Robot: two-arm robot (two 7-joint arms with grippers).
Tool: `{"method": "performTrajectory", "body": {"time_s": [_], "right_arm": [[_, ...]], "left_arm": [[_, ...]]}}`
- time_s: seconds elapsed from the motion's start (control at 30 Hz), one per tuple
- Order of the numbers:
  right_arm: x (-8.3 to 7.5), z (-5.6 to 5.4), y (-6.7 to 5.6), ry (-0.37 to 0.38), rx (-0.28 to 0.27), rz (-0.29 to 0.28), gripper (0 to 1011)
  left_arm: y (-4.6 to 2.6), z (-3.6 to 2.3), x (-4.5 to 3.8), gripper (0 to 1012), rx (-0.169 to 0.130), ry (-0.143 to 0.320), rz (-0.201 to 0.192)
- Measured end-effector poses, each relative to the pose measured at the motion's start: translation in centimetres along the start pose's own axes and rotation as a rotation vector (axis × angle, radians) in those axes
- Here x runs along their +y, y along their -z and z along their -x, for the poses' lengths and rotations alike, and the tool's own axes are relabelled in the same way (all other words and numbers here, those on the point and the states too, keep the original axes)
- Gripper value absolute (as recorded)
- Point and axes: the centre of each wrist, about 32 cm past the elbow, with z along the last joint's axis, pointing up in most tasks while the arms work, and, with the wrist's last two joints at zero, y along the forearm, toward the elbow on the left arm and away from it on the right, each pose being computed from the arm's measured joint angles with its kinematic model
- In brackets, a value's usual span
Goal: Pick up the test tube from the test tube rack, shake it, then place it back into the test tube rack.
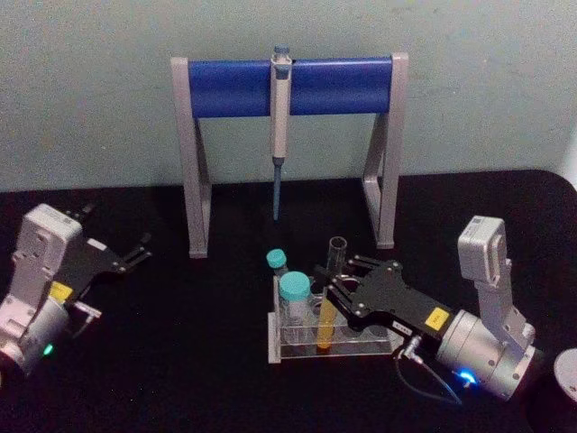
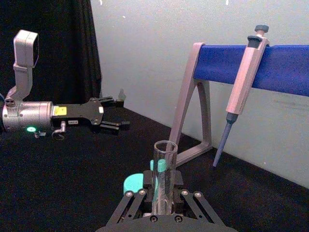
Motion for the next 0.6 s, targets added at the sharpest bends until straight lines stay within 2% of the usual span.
{"method": "performTrajectory", "body": {"time_s": [0.07,0.2,0.23,0.3,0.43,0.47,0.5,0.57,0.6], "right_arm": [[-0.01,-0.01,0.01,-0.001,0.000,0.003,246],[-0.01,0.00,0.01,-0.001,0.000,0.004,349],[-0.01,0.00,0.02,-0.001,0.001,0.004,405],[-0.01,0.00,0.01,-0.002,0.001,0.004,444],[-0.02,-0.01,0.01,-0.002,0.002,0.004,585],[-0.02,-0.01,0.01,-0.002,0.002,0.003,585],[-0.02,-0.01,0.01,-0.002,0.002,0.003,645],[-0.02,-0.01,0.01,-0.002,0.002,0.003,675],[-0.01,0.00,0.00,-0.002,0.002,0.003,741]], "left_arm": [[0.00,0.00,0.00,1001,0.000,0.000,0.000],[0.00,0.00,0.00,1001,0.000,0.000,0.000],[0.00,0.00,0.00,1001,0.000,0.000,0.000],[0.00,0.00,0.00,1001,0.000,0.000,0.000],[0.00,0.00,0.00,1001,0.000,0.000,0.000],[0.00,0.00,0.00,1001,0.000,0.000,0.000],[0.00,0.00,0.00,1001,0.000,0.000,0.000],[0.00,0.00,0.00,1001,0.000,0.000,0.000],[0.00,0.00,0.00,1001,0.000,0.000,0.000]]}}
